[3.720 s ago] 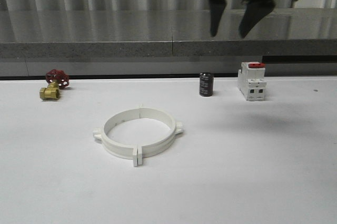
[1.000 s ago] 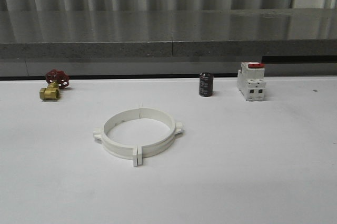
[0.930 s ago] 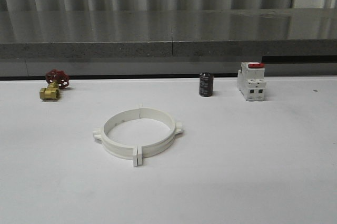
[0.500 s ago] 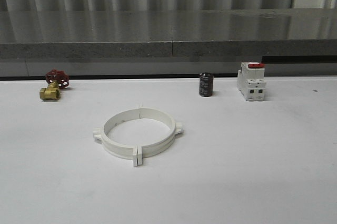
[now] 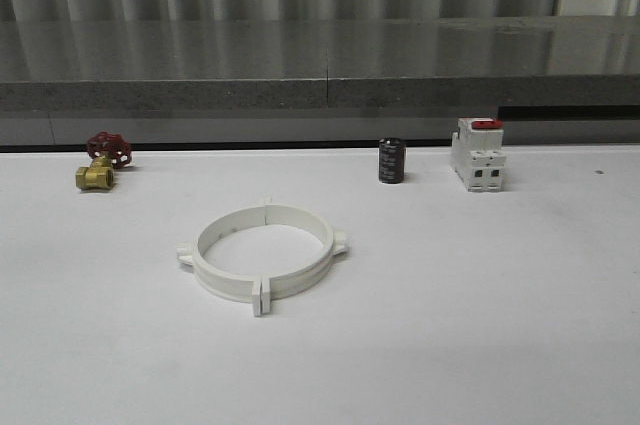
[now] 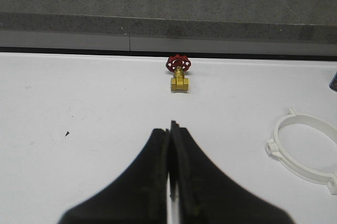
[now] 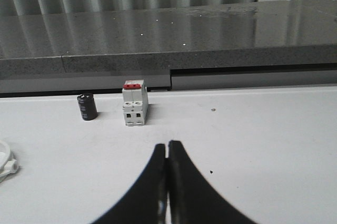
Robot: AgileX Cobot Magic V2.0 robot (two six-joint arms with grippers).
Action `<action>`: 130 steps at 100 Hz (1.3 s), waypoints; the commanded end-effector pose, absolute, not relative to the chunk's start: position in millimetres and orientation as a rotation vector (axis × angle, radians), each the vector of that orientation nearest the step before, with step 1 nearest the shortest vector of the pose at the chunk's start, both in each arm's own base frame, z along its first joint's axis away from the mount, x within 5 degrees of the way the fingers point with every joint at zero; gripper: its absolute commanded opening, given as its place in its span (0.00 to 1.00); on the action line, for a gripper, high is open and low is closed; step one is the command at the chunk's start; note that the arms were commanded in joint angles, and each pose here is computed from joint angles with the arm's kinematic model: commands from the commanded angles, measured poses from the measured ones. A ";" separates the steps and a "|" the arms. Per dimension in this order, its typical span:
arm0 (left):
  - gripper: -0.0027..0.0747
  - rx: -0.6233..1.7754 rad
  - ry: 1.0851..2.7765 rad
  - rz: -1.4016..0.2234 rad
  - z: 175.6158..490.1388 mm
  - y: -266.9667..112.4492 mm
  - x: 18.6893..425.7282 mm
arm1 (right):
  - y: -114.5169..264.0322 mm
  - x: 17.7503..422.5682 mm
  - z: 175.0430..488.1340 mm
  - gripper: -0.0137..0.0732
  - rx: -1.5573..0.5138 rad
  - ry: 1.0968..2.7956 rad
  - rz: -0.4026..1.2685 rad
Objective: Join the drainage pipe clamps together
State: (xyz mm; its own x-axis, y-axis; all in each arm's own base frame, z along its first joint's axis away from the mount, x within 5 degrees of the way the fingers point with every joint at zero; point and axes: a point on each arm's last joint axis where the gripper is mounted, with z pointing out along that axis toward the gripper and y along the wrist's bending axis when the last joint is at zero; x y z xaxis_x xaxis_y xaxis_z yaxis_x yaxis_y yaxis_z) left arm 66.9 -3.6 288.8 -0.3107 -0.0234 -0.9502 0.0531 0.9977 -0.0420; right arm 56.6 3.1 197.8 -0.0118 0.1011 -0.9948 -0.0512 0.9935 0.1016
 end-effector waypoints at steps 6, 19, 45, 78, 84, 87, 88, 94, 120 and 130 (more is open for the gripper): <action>0.01 0.026 1.787 -0.098 304.1 -5.0 68.3 | 2.8 53.8 212.4 0.08 0.028 1.453 0.117; 0.01 0.026 1.787 -0.098 304.1 -5.0 68.3 | 2.8 53.8 212.4 0.08 0.028 1.453 0.117; 0.01 0.026 1.787 -0.098 304.1 -5.0 68.3 | 2.8 53.8 212.4 0.08 0.028 1.453 0.117; 0.01 0.026 1.787 -0.098 304.1 -5.0 68.3 | 2.8 53.8 212.4 0.08 0.028 1.453 0.117; 0.01 0.026 1.787 -0.098 304.1 -5.0 68.3 | 2.8 53.8 212.4 0.08 0.028 1.453 0.117; 0.01 0.026 1.787 -0.098 304.1 -5.0 68.3 | 2.8 53.8 212.4 0.08 0.028 1.453 0.117; 0.01 0.026 1.787 -0.098 304.1 -5.0 68.3 | 2.8 53.8 212.4 0.08 0.028 1.453 0.117; 0.01 0.026 1.787 -0.098 304.1 -5.0 68.3 | 2.8 53.8 212.4 0.08 0.028 1.453 0.117; 0.01 0.029 1.763 -0.102 300.8 -5.6 70.5 | 2.8 53.8 212.4 0.08 0.028 1.453 0.117; 0.01 0.033 1.665 -0.113 301.7 -6.4 71.7 | 2.8 53.8 212.4 0.08 0.028 1.453 0.117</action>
